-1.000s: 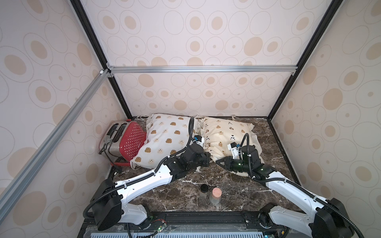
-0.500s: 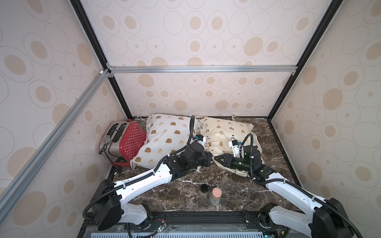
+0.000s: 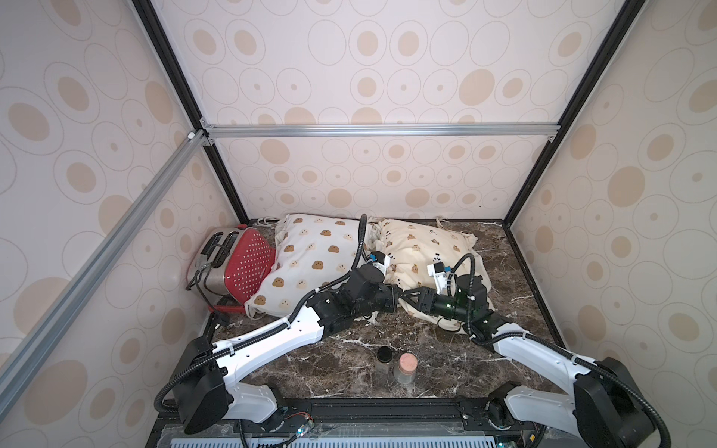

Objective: Zip up pillowcases
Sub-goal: Zip the zipper on the pillowcase.

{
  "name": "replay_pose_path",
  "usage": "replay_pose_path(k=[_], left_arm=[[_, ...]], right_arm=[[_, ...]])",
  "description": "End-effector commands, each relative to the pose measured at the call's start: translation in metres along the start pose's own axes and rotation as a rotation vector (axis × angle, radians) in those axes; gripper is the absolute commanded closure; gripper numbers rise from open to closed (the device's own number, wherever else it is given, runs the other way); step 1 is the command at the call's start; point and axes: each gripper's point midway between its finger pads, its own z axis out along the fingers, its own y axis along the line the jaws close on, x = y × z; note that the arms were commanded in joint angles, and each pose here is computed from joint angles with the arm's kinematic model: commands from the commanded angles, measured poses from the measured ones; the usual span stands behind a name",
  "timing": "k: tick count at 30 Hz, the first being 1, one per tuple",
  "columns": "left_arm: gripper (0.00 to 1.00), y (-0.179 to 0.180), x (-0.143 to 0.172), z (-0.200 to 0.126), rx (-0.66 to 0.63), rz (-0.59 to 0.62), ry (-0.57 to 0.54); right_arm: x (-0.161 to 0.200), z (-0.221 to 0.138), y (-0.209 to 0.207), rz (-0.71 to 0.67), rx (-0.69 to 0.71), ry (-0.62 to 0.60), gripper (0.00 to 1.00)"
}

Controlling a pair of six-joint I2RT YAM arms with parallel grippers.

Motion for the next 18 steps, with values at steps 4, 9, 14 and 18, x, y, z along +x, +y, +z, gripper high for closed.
replay_pose_path(k=[4,9,14,18], left_arm=[[1.0,-0.03,-0.025,-0.017,0.086,-0.008,-0.061],[1.0,-0.028,-0.029,-0.02,0.071,-0.009,-0.083],[1.0,-0.029,-0.035,-0.025,0.064,-0.006,-0.102],[1.0,-0.031,-0.039,-0.028,0.065,0.002,-0.11]], right_arm=[[-0.014,-0.003,0.022,-0.025,-0.105,-0.062,0.56],[-0.015,-0.009,0.029,-0.021,-0.123,-0.073,0.61],[-0.009,-0.01,0.028,0.014,-0.144,-0.065,0.63],[-0.005,-0.014,0.028,0.04,-0.147,-0.066,0.63]])
